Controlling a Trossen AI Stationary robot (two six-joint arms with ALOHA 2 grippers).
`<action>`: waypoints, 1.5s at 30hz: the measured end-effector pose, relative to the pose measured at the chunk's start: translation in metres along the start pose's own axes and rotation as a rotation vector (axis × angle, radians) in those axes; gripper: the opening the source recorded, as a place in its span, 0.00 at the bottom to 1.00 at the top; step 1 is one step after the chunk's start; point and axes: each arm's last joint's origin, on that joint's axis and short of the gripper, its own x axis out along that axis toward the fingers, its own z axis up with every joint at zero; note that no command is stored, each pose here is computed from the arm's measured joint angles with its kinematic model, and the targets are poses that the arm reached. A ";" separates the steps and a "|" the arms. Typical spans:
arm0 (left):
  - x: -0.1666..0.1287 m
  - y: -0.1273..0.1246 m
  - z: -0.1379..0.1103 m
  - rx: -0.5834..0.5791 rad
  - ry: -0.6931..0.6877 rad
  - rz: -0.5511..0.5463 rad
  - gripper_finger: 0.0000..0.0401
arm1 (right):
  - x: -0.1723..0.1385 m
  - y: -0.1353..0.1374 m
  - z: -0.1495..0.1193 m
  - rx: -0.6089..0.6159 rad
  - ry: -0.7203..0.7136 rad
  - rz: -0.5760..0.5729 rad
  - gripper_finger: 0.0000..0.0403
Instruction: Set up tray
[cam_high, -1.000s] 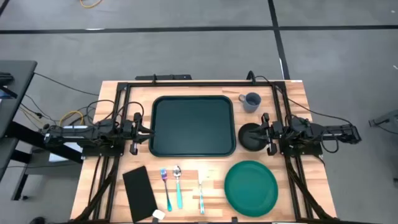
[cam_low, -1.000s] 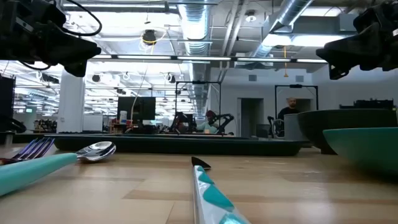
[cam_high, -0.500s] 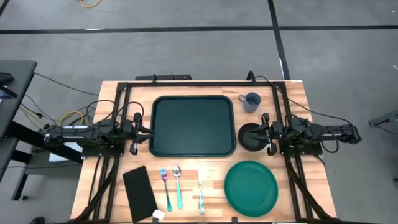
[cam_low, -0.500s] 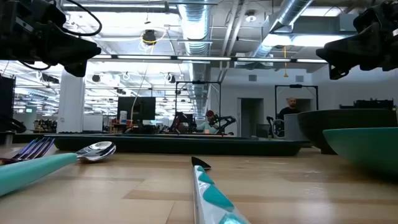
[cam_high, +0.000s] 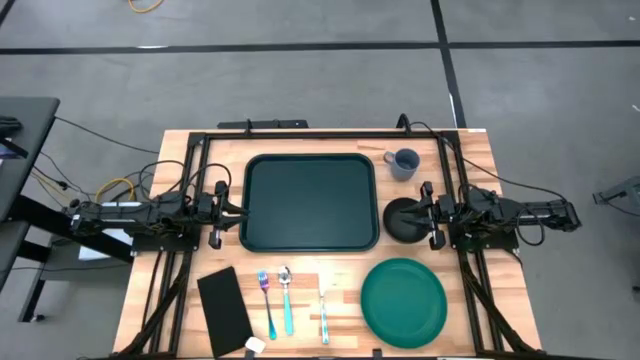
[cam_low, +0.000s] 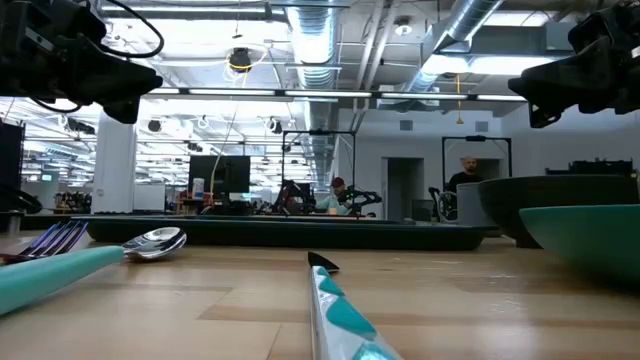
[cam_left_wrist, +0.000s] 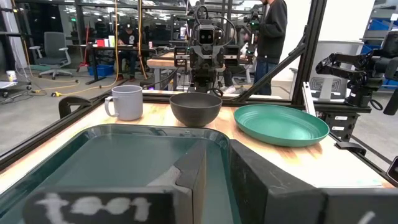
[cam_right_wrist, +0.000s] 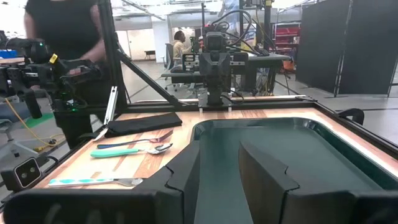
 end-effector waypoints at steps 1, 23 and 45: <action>0.000 0.000 0.000 0.000 -0.001 0.000 0.14 | 0.000 0.000 0.000 0.000 0.001 0.000 0.25; 0.000 0.000 0.000 0.000 0.000 0.000 0.14 | 0.000 0.000 0.000 0.000 0.001 0.000 0.25; 0.000 0.000 0.000 -0.590 0.000 0.000 0.14 | 0.000 -0.003 0.000 -0.013 -0.001 -0.092 0.25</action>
